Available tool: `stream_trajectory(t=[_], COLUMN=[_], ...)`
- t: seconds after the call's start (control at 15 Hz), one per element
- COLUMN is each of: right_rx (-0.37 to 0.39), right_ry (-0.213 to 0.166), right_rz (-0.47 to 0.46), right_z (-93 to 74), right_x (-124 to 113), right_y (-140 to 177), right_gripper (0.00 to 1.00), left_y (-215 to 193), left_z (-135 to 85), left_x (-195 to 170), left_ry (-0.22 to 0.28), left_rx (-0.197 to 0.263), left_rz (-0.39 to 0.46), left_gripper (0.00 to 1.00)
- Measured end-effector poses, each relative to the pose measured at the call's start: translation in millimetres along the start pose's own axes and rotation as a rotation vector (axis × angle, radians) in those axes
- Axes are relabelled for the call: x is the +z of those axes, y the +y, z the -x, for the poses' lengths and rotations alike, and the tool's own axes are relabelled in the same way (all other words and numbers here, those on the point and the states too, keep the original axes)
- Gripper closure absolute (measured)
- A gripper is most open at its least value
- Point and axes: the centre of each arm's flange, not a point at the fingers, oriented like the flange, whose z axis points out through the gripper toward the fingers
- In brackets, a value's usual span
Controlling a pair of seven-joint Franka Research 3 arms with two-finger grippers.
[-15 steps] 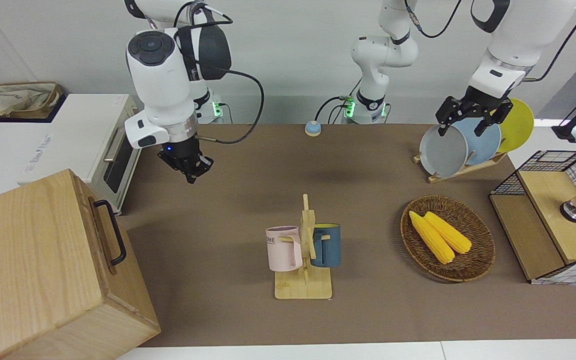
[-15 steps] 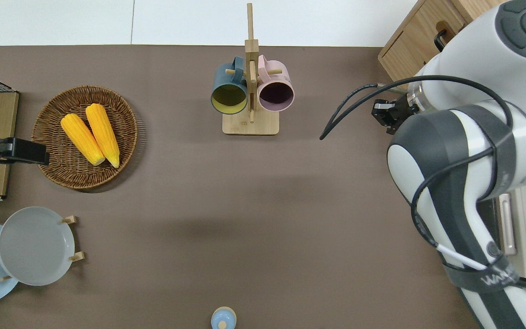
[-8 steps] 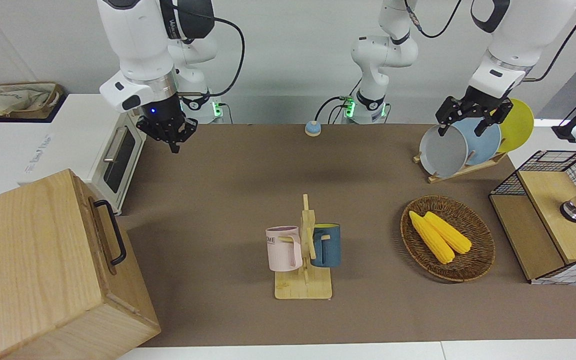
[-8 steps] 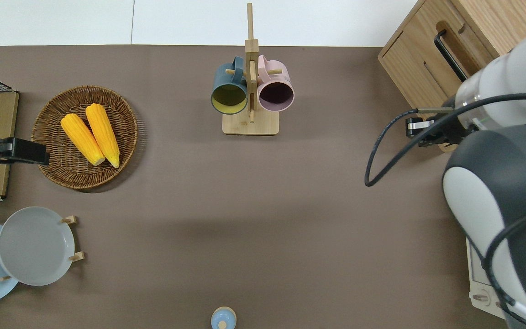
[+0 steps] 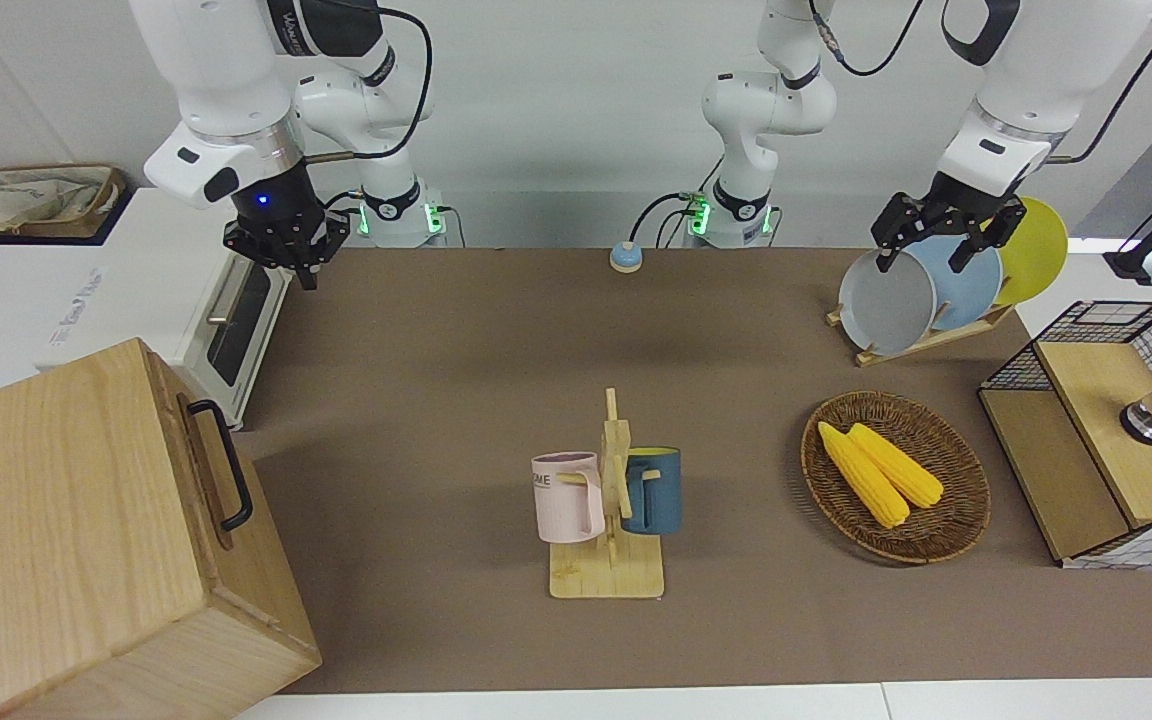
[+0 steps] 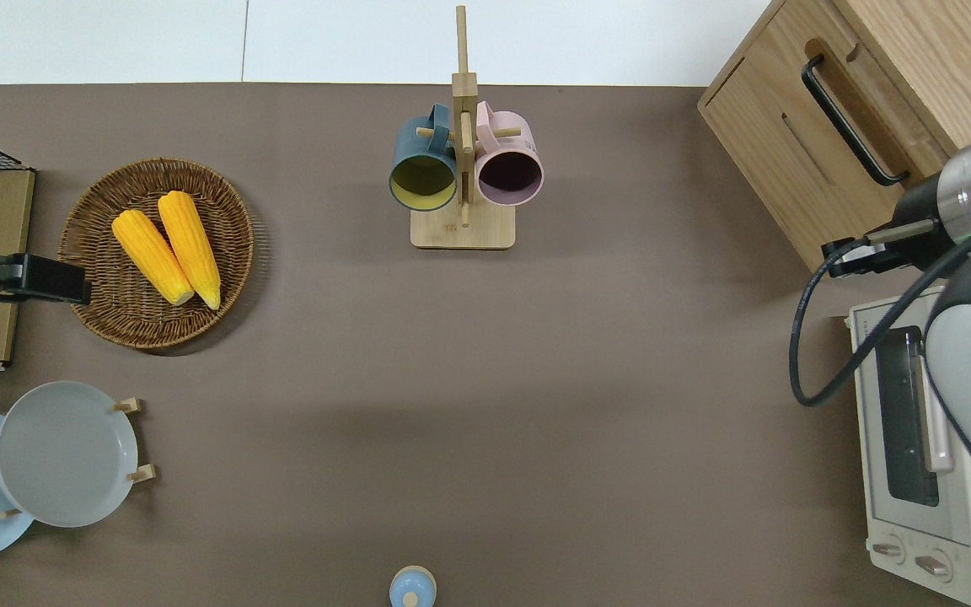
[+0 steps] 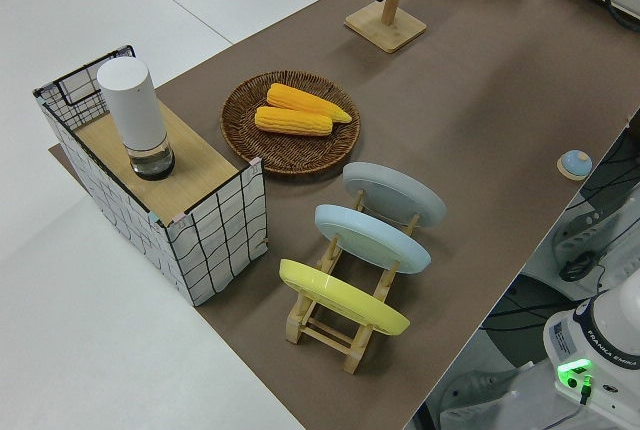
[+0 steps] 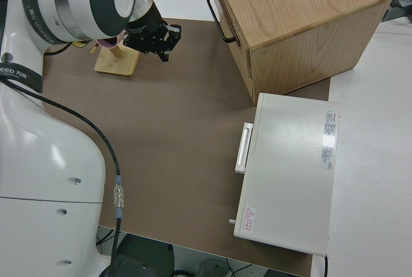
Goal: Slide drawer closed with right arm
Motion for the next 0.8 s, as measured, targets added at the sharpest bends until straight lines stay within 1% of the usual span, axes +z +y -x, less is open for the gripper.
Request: stream_trajectory(t=[0.13,0.2,0.47,0.53,0.6,0.8], right_rx=[-0.004,-0.006,0.005,0.012,0.019,0.076], right_ry=[-0.001,-0.001,-0.003,-0.003,-0.003,-0.003], right_rz=[0.0,0.0,-0.001,-0.001,-0.001,-0.001], right_z=[0.0,-0.1,-0.3,-0.3,-0.4,-0.6], right_x=[0.5,0.5,1.3,1.2,1.2,1.1], right_y=[0.2,-0.5,-2.6,-3.0,-3.9,-7.2], right_gripper=[0.98,0.92,0.52,0.44,0.34,0.05], left_y=[0.0,0.0,0.0,0.0,0.0,0.0], left_z=[0.0,0.0,0.0,0.0,0.0,0.0], left_x=[0.0,0.0,0.0,0.0,0.0,0.0], left_ry=[0.0,0.0,0.0,0.0,0.0,0.0], left_rx=[0.0,0.0,0.0,0.0,0.0,0.0], left_rz=[0.0,0.0,0.0,0.0,0.0,0.0], left_gripper=[0.0,0.0,0.0,0.0,0.0,0.0])
